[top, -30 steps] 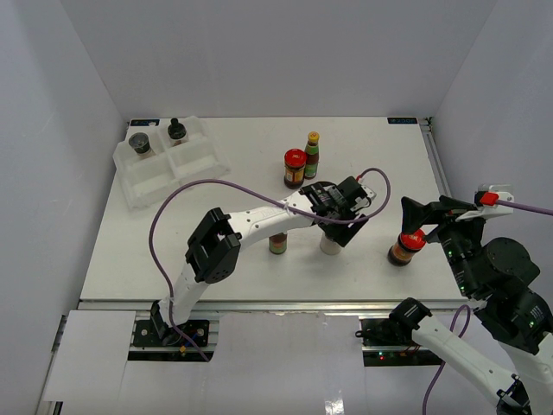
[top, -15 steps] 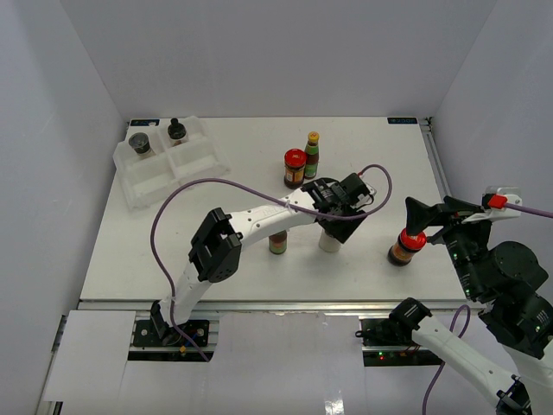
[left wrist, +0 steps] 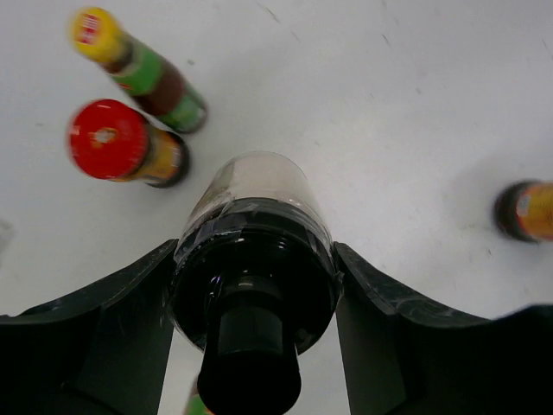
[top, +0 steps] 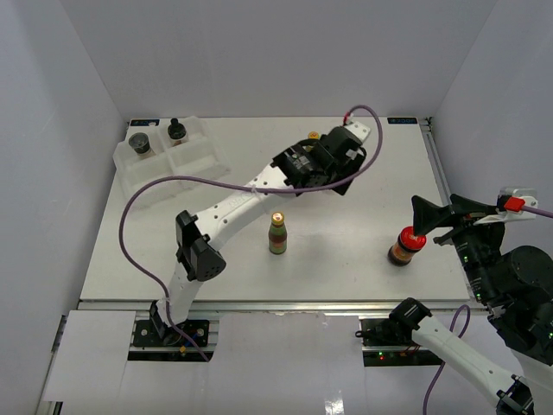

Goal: Organize the condiment bottles

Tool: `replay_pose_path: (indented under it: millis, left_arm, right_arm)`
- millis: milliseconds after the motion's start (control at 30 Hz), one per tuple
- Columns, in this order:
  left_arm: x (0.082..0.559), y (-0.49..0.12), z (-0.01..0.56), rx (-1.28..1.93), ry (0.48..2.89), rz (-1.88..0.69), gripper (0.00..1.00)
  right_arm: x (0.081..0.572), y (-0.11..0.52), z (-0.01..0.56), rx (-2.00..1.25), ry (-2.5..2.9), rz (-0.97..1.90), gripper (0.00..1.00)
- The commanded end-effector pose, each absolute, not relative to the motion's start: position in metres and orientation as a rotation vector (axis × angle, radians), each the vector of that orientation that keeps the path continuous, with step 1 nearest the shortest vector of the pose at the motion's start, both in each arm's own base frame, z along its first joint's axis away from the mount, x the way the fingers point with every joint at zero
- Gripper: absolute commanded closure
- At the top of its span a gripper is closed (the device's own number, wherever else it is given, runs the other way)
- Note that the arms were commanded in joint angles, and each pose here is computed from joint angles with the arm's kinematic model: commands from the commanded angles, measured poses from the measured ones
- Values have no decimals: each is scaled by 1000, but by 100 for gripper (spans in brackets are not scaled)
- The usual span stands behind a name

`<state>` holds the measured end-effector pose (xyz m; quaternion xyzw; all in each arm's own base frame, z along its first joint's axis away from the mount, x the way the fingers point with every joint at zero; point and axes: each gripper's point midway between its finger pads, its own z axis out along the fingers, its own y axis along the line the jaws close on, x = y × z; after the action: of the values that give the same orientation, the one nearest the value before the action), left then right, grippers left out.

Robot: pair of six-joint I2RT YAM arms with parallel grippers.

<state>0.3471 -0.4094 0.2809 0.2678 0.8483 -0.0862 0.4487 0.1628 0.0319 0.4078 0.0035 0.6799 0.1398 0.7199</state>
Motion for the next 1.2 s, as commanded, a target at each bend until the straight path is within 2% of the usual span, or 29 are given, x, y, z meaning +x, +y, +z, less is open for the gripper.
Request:
replay_pose_path:
  millis: [0,267,667,933,1167]
  left_arm:
    - [414,-310,392,308,1863,-70,100]
    - [491,-223,410,136,1782,90,100]
    - [600,-96,337,-87,1880,24,100]
    - [636,-67,297,-109,1897,-21,100]
    - [648,-52,253,-133,1951,13,100]
  right_arm:
    - [158,32,417,12,1477,349,9]
    - [162,44,409,-14,1485,377,9]
    - [186,71,393,-83,1504,365,9]
    - [198,77,381,-88,1528,326,9]
    - [204,82,376,-103,1547,310,8]
